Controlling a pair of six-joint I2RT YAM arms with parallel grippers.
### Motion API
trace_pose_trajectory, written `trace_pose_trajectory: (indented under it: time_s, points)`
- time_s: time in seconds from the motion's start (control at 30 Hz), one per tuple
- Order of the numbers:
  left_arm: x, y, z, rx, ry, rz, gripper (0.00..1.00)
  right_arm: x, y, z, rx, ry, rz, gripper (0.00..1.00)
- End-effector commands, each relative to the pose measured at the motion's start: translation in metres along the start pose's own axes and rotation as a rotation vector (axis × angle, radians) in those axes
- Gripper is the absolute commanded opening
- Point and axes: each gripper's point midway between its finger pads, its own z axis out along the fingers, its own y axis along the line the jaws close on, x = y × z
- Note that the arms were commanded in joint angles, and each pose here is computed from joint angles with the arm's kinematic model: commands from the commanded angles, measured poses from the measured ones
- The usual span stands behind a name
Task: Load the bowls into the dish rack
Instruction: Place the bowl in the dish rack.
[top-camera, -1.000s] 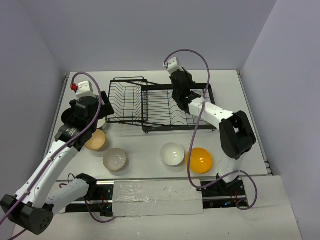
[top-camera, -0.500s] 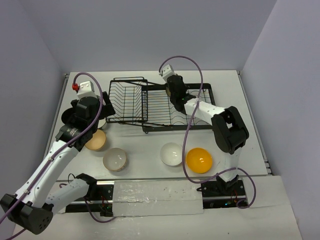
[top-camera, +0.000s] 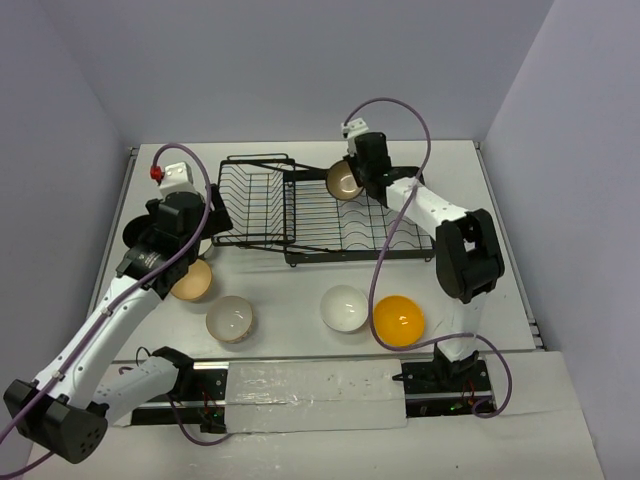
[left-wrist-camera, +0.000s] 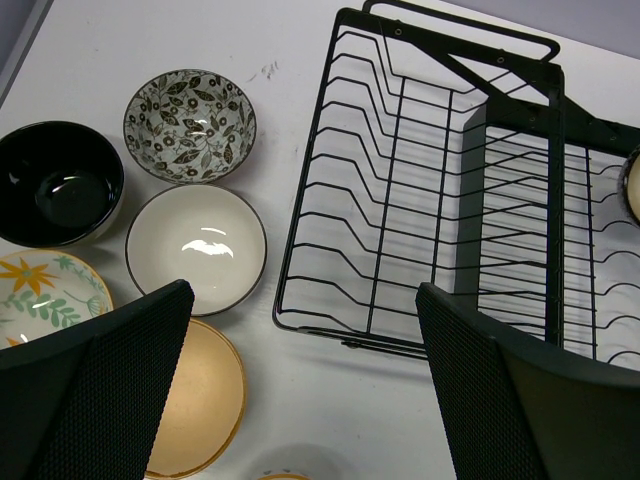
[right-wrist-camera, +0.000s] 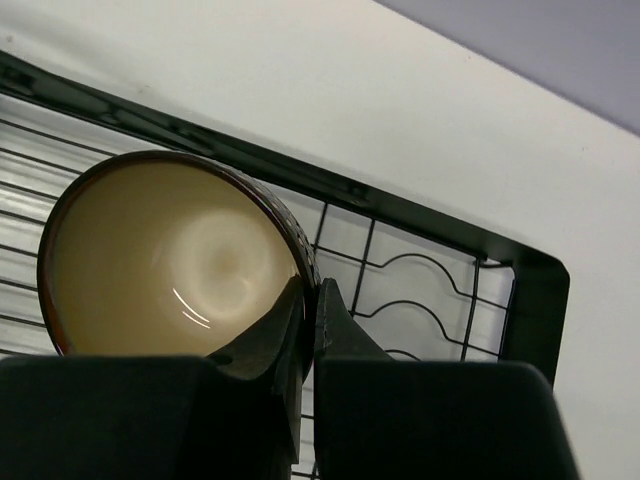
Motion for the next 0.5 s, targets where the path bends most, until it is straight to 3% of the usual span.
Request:
trace_pose_trajectory:
  time_s: [0.0, 0.13, 0.47]
  points:
    - [-0.002, -0.002, 0.002, 0.002, -0.011, 0.016, 0.99, -0.023, -0.018, 0.002, -0.025, -0.046, 0.121, 0.0]
    - [0.0, -0.001, 0.004, -0.003, -0.004, 0.021, 0.99, -0.007, -0.012, 0.011, -0.131, 0.02, 0.145, 0.0]
    - [0.003, -0.002, 0.008, -0.014, 0.009, 0.032, 0.99, 0.019, -0.004, 0.03, -0.172, 0.088, 0.141, 0.0]
